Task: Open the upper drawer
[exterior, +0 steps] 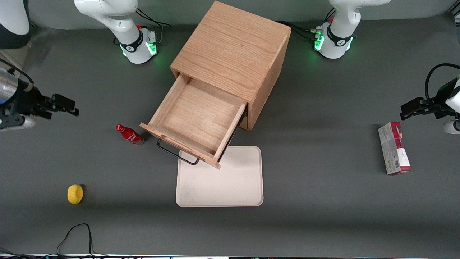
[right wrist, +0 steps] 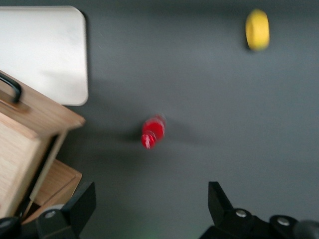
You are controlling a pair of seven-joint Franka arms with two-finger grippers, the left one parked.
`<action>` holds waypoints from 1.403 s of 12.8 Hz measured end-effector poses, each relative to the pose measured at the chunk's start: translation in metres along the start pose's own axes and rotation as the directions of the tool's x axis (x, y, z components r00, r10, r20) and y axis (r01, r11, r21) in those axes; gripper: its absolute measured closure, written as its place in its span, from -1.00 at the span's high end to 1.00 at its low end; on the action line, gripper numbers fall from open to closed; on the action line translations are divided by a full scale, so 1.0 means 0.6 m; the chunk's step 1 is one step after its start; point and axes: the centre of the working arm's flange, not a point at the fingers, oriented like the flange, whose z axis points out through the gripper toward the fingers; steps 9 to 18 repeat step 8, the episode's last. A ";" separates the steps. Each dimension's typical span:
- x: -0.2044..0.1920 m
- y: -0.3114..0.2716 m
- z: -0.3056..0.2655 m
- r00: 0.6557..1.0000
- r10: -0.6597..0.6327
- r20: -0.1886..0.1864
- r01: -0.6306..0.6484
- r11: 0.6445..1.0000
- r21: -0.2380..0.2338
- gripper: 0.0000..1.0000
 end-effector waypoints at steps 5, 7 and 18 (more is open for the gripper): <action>-0.069 -0.002 -0.003 0.989 0.145 -0.009 -0.146 0.989 -0.026 1.00; -0.063 -0.001 -0.021 0.988 0.147 -0.043 -0.149 0.988 -0.034 1.00; -0.061 0.000 -0.034 0.987 0.152 -0.061 -0.154 0.987 -0.035 1.00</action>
